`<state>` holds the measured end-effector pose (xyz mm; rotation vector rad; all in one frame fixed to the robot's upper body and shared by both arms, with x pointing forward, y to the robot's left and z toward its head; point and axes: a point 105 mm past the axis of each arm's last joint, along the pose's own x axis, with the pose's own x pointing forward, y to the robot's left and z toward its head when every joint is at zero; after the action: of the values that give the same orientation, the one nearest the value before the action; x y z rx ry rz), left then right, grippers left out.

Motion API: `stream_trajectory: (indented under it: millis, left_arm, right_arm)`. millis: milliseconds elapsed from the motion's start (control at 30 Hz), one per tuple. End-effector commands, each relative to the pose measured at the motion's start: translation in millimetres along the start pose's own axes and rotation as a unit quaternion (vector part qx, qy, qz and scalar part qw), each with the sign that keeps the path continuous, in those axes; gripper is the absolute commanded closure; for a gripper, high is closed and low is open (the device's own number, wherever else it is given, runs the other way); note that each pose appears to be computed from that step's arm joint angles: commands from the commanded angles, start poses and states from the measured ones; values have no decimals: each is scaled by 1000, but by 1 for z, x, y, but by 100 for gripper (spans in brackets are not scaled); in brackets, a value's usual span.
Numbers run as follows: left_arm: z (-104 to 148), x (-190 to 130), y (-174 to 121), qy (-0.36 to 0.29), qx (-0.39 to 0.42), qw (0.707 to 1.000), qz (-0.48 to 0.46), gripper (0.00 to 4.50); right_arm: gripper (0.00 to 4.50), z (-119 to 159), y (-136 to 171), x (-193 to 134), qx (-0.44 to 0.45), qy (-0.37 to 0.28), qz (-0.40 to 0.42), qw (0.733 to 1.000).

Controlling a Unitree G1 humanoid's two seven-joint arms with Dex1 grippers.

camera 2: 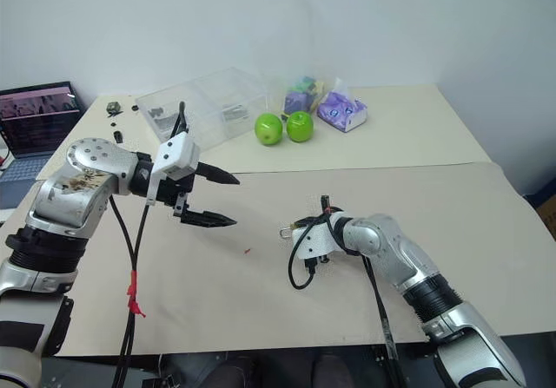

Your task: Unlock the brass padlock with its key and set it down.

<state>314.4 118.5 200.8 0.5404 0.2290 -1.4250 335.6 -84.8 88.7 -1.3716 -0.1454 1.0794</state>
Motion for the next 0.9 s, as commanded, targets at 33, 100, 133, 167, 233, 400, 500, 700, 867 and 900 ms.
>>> stream_trajectory:
  millis: [33, 100, 133, 167, 233, 400, 500, 700, 867, 900]
  left_arm:
    - [17, -2, -3, -17, 13, 1000, -7, 2]
    - [17, -1, -3, -16, 14, 1000, -8, 2]
    - [17, -1, -3, -16, 13, 1000, -8, 2]
    - [17, -1, -4, -14, 14, 1000, -9, 2]
    - [16, -1, -4, -13, 14, 1000, -9, 2]
    - [16, 0, -3, -13, 16, 1000, -9, 2]
    - [16, 1, -3, -13, 17, 1000, -10, 0]
    - [17, 2, -3, -14, 16, 1000, -13, 0]
    - [17, 3, -5, -17, 12, 1000, -18, 0]
    - [16, 3, -5, -18, 10, 1000, -20, 0]
  right_arm:
    - [438, -6, 0, -1, -10, 1, -20, 1000]
    - [438, -9, 3, 1, -9, 3, -19, 1000]
    - [438, -10, 4, 1, -8, 3, -19, 1000]
    - [438, -11, 6, 1, -2, 2, -18, 1000]
    - [438, -11, 9, 1, 5, -1, -15, 1000]
    - [438, -8, 13, 0, 17, -13, 0, 1000]
    - [316, -7, 14, -3, 21, -17, 11, 1000]
    - [108, -9, 16, -23, 20, -9, 41, 999]
    - [1, -16, 10, -52, 56, 6, 54, 997]
    - [1, -16, 6, -59, 77, 5, 51, 996]
